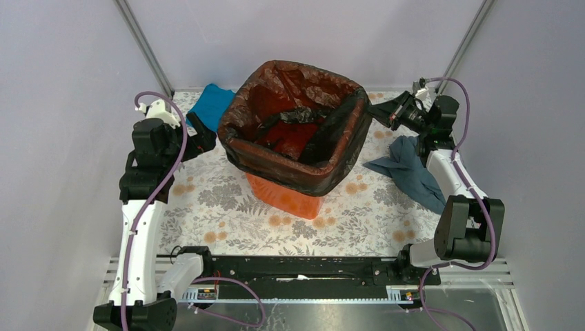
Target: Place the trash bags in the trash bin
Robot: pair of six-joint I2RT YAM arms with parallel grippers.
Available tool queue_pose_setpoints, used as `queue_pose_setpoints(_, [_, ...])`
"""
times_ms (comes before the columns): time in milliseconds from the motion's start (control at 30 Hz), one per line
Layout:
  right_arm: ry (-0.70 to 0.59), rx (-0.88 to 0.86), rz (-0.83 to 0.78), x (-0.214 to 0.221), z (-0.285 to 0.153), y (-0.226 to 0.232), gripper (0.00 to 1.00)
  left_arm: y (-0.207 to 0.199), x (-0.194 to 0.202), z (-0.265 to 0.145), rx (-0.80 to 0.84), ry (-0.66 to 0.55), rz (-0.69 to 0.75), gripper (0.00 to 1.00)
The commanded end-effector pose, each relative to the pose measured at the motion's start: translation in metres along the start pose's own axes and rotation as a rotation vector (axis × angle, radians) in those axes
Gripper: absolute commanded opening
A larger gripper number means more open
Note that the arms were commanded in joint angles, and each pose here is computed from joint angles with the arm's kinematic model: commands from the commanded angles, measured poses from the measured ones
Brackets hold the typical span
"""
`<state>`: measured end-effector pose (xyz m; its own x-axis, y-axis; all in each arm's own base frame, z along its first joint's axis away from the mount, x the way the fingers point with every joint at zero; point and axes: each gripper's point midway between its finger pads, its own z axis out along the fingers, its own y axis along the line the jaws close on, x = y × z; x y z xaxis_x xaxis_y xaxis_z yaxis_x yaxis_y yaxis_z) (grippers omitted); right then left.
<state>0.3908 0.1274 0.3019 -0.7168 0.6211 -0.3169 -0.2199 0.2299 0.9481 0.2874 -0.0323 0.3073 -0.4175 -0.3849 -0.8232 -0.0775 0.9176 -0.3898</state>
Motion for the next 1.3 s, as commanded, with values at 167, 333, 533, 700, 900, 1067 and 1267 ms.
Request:
queue_pose_setpoints(167, [-0.021,0.138,-0.150,-0.001,-0.001,-0.023,0.16,-0.038,-0.044,-0.015,0.123,-0.036,-0.108,0.99])
queue_pose_setpoints(333, [-0.004,0.146,-0.130,0.004,0.001,-0.035,0.11,-0.046,-0.036,-0.019,0.171,-0.010,-0.141,0.97])
queue_pose_setpoints(533, [-0.007,0.174,-0.166,0.009,-0.007,-0.029,0.11,-0.039,-0.010,-0.010,0.165,0.052,-0.170,0.83])
queue_pose_setpoints(700, [-0.045,0.296,-0.277,0.006,-0.026,-0.023,0.32,-0.011,-0.023,-0.013,-0.001,0.004,-0.127,0.90])
queue_pose_setpoints(900, [-0.072,0.319,-0.292,0.009,-0.040,-0.014,0.59,0.012,-0.043,-0.025,-0.144,-0.091,-0.089,0.94])
queue_pose_setpoints(1067, [-0.046,0.187,-0.324,0.018,-0.034,-0.001,0.75,-0.044,-0.007,0.003,0.200,0.060,-0.240,0.89])
queue_pose_setpoints(1267, [0.066,0.054,-0.259,0.044,-0.016,-0.003,0.71,-0.076,0.015,0.016,0.431,0.170,-0.351,0.78])
